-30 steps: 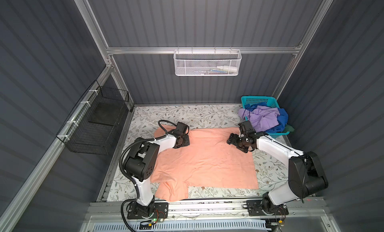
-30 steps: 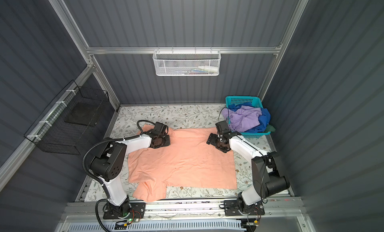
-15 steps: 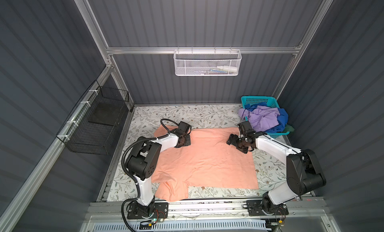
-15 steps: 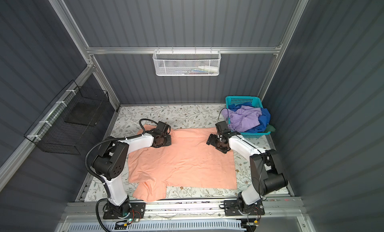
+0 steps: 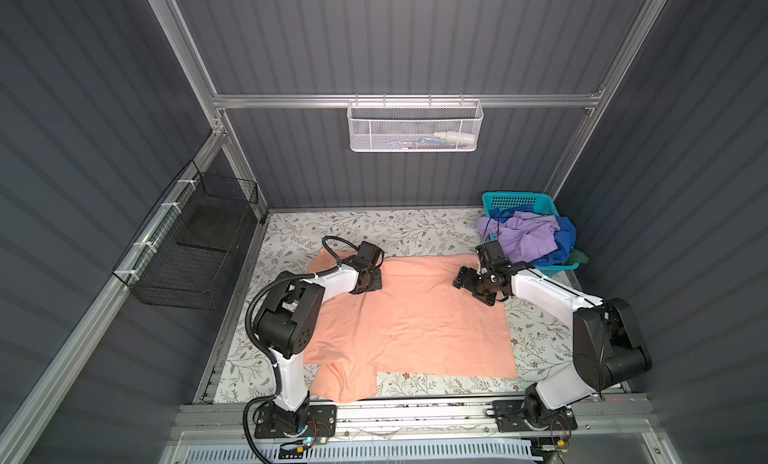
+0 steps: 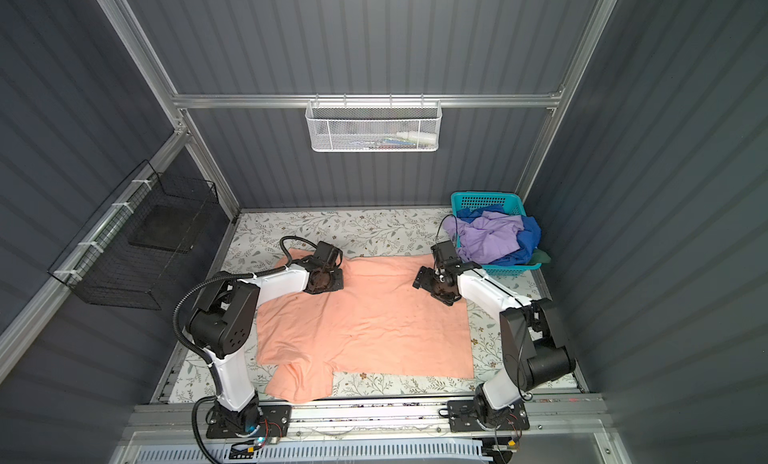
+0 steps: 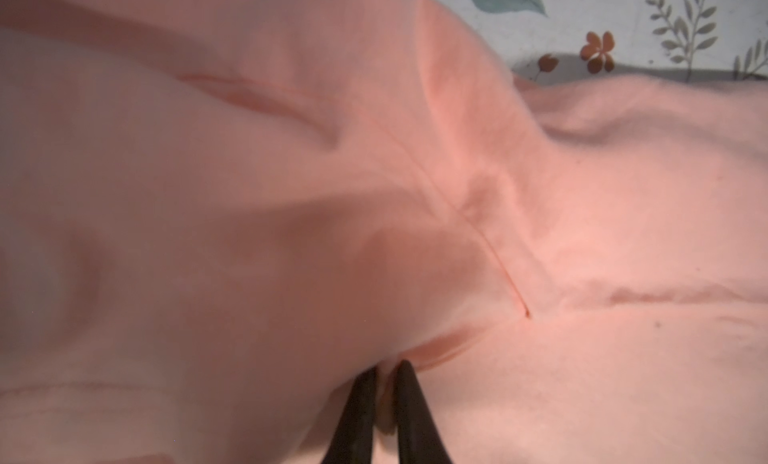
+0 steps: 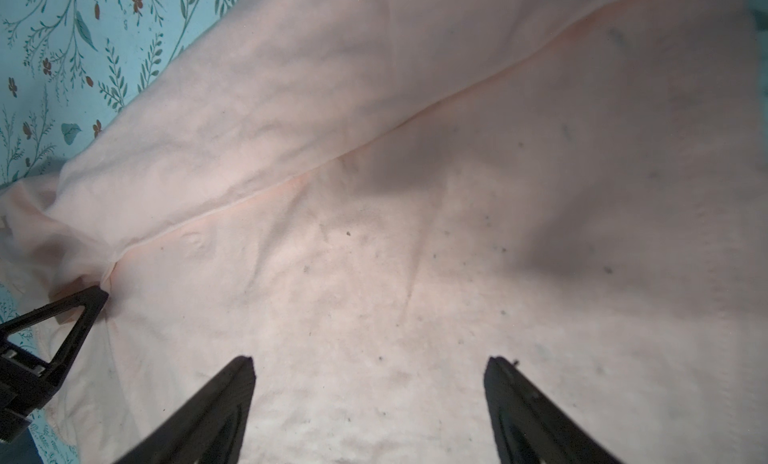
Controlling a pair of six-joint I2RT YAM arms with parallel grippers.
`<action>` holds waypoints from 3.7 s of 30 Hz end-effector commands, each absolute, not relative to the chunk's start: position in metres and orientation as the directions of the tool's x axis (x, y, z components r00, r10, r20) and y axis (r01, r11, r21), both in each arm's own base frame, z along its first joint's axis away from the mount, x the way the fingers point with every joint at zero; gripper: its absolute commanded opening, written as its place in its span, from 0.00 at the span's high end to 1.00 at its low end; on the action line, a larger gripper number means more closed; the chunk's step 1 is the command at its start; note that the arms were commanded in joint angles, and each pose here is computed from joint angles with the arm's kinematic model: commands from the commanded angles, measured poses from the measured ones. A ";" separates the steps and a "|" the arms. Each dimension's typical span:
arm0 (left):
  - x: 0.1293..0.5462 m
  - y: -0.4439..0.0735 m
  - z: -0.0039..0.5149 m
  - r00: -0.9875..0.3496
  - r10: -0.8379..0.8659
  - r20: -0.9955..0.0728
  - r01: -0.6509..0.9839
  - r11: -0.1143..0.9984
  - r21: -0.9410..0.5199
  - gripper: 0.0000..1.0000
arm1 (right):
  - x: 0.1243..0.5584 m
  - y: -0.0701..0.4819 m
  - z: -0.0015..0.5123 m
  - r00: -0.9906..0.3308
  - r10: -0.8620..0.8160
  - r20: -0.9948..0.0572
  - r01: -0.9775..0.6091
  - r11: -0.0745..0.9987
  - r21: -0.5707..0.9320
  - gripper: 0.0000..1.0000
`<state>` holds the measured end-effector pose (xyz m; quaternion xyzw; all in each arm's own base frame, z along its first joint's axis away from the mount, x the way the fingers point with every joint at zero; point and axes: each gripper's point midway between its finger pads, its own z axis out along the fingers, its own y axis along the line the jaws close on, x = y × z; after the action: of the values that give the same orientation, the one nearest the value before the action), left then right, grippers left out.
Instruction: Fold and stack the t-shirts
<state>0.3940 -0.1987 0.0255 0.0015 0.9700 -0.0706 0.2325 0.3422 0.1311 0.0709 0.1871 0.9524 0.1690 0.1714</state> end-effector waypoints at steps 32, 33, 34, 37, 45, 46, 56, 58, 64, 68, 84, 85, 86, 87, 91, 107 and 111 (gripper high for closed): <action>0.383 -0.194 0.044 -0.903 -0.026 -0.429 0.026 0.993 -0.114 0.88 | 0.347 0.135 0.068 -0.879 0.409 -0.243 0.296 0.870 0.393 0.12; 0.383 -0.194 0.044 -0.903 -0.025 -0.428 0.026 0.993 -0.114 0.87 | 0.347 0.135 0.068 -0.880 0.410 -0.241 0.298 0.870 0.393 0.12; 0.384 -0.195 0.046 -0.901 -0.026 -0.432 0.027 0.993 -0.116 0.86 | 0.347 0.135 0.068 -0.880 0.410 -0.241 0.297 0.870 0.393 0.12; 0.383 -0.196 0.045 -0.903 -0.029 -0.428 0.027 0.992 -0.123 0.85 | 0.346 0.135 0.067 -0.881 0.407 -0.239 0.296 0.871 0.392 0.12; 0.384 -0.198 0.047 -0.903 -0.033 -0.428 0.027 0.991 -0.133 0.84 | 0.347 0.136 0.066 -0.883 0.404 -0.238 0.293 0.872 0.393 0.12; 0.384 -0.198 0.047 -0.904 -0.032 -0.427 0.028 0.991 -0.134 0.84 | 0.347 0.137 0.066 -0.884 0.404 -0.237 0.292 0.871 0.395 0.12; 0.385 -0.200 0.048 -0.904 -0.034 -0.427 0.030 0.989 -0.143 0.98 | 0.348 0.137 0.067 -0.884 0.402 -0.239 0.290 0.872 0.395 0.12; 0.386 -0.200 0.052 -0.902 -0.036 -0.431 0.030 0.989 -0.145 0.99 | 0.348 0.137 0.067 -0.884 0.403 -0.238 0.291 0.872 0.395 0.12; 0.387 -0.199 0.078 -0.876 -0.045 -0.479 0.037 0.987 -0.159 1.00 | 0.348 0.136 0.067 -0.883 0.404 -0.239 0.293 0.871 0.394 0.12; 0.387 -0.198 0.088 -0.866 -0.053 -0.498 0.036 0.985 -0.167 1.00 | 0.349 0.137 0.065 -0.883 0.406 -0.236 0.294 0.870 0.396 0.12; 0.359 -0.209 0.101 -0.876 -0.104 -0.470 0.006 0.974 -0.226 1.00 | 0.350 0.138 0.065 -0.883 0.405 -0.238 0.292 0.870 0.397 0.13; 0.356 -0.213 0.099 -0.879 -0.099 -0.466 0.010 0.974 -0.225 1.00 | 0.350 0.138 0.065 -0.883 0.405 -0.237 0.293 0.870 0.397 0.13; 0.353 -0.217 0.099 -0.881 -0.094 -0.464 0.012 0.976 -0.219 1.00 | 0.350 0.138 0.065 -0.883 0.404 -0.238 0.292 0.870 0.397 0.13; 0.351 -0.219 0.097 -0.881 -0.089 -0.464 0.013 0.977 -0.211 1.00 | 0.350 0.138 0.066 -0.883 0.405 -0.238 0.292 0.870 0.397 0.13; 0.343 -0.224 0.093 -0.884 -0.098 -0.458 -0.006 0.980 -0.198 1.00 | 0.350 0.137 0.065 -0.883 0.403 -0.240 0.291 0.872 0.393 0.13; 0.354 -0.171 0.113 -0.840 -0.123 -0.528 -0.107 0.992 -0.062 0.59 | 0.356 0.139 0.069 -0.885 0.393 -0.249 0.278 0.876 0.393 0.13; 0.370 -0.124 0.114 -0.819 -0.254 -0.515 -0.213 0.967 -0.137 0.60 | 0.356 0.135 0.077 -0.878 0.391 -0.274 0.275 0.883 0.381 0.13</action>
<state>0.3643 -0.1564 0.1033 -0.0966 0.9590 -0.0424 0.2629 0.3524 0.1386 0.0647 0.1798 0.9551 0.1741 0.1585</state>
